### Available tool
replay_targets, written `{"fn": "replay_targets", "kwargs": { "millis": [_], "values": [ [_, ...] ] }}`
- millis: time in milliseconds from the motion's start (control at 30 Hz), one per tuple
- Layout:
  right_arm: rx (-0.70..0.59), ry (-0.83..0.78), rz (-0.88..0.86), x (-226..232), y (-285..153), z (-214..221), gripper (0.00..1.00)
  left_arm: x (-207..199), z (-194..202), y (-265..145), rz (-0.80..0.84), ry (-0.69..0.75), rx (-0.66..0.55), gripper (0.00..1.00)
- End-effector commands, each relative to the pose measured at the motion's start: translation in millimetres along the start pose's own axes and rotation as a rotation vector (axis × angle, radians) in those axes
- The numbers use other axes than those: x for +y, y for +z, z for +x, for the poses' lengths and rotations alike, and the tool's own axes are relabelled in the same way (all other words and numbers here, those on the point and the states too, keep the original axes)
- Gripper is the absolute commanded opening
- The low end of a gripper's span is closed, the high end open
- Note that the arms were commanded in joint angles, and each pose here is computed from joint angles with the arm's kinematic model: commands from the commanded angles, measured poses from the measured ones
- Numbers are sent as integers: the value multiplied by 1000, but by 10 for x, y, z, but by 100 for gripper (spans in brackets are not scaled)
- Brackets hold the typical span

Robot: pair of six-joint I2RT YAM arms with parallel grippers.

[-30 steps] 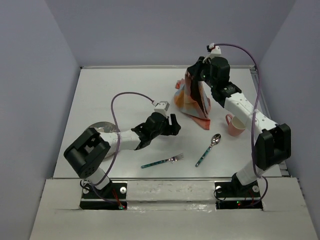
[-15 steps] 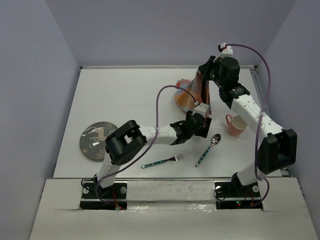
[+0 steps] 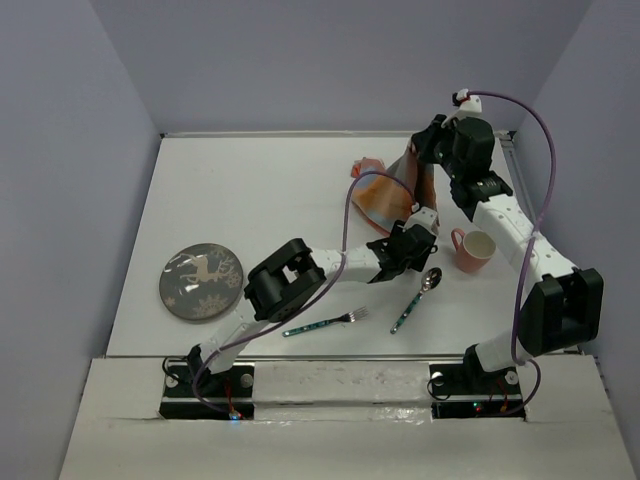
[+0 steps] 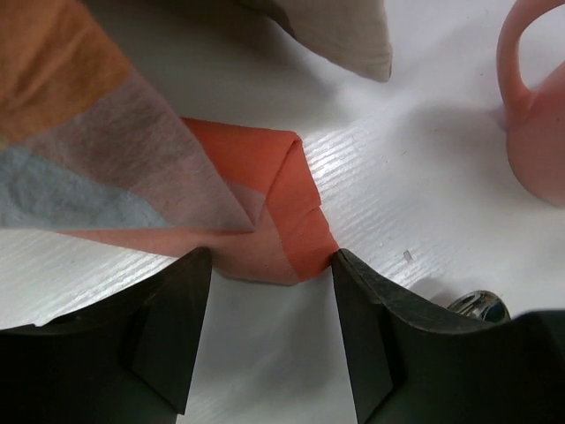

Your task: Set the dinner table for one person

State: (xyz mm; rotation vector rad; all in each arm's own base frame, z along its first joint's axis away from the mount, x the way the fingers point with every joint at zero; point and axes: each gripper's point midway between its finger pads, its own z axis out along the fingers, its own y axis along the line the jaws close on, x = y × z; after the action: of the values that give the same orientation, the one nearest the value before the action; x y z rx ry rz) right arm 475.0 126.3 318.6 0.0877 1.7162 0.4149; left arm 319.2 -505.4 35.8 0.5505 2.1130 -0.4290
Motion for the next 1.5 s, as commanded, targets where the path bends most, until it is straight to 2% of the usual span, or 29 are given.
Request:
{"fn": "replay_targets", "kwargs": {
  "millis": [0,200,233,267,333,367,433,467,567,600,633,667,700,733,767,800,833,1067,1233,1367,1400,1433,1467],
  "values": [
    [-61,-10,-50,109,-105,-223,0,-107,-198,26,2,20,-29,66],
    [-56,0,-49,78,-107,-209,0,-104,-62,151,-18,34,3,59],
    [-57,1,-51,84,-112,-215,0,-87,-23,183,-30,40,13,53],
    [-57,1,-51,83,-116,-214,0,-45,-17,196,-54,45,11,38],
    [-59,1,-54,89,-133,-223,0,67,32,221,-112,59,13,23],
    [-59,1,-54,89,-137,-222,0,106,31,218,-128,62,12,12],
    [-62,0,-55,92,-153,-232,0,201,37,174,-158,72,11,4],
    [-67,-1,-47,52,-156,-253,0,273,-82,102,-181,60,-14,0],
    [-66,-3,-48,53,-164,-250,0,545,-11,-54,-231,52,-13,0],
    [-64,-4,-50,56,-165,-245,0,638,-303,-206,-230,3,-75,0],
    [-64,-4,-49,52,-168,-241,0,818,-133,-297,-254,7,-50,0],
    [-68,-4,-52,61,-181,-258,0,941,-469,-501,-248,-60,-127,0],
    [-65,-4,-52,60,-182,-247,0,1015,-238,-496,-262,-43,-84,0],
    [-71,-5,-56,73,-208,-275,0,1085,-554,-743,-244,-100,-160,0],
    [-79,-3,-59,86,-252,-310,0,1327,-461,-828,-260,-135,-157,0],
    [-79,1,-62,97,-271,-318,0,1409,-759,-1113,-236,-189,-230,0],
    [-75,1,-64,99,-305,-306,0,1669,-671,-1200,-245,-223,-220,0],
    [-21,27,-123,196,-621,-154,0,2388,-1402,-2230,-152,-453,-476,0],
    [-25,32,-137,227,-777,-163,0,2721,-1666,-2498,-100,-526,-555,0],
    [-14,20,-125,217,-520,-204,0,3071,-1873,-2376,-119,-566,-558,0],
    [-57,14,-135,285,-480,-435,0,3160,-2132,-2460,-129,-548,-605,0],
    [-40,5,-124,256,-301,-396,0,3257,-2103,-2317,-157,-550,-561,0],
    [-56,-2,-125,279,-223,-492,0,3333,-2224,-2323,-169,-547,-573,0]
  ]
}}
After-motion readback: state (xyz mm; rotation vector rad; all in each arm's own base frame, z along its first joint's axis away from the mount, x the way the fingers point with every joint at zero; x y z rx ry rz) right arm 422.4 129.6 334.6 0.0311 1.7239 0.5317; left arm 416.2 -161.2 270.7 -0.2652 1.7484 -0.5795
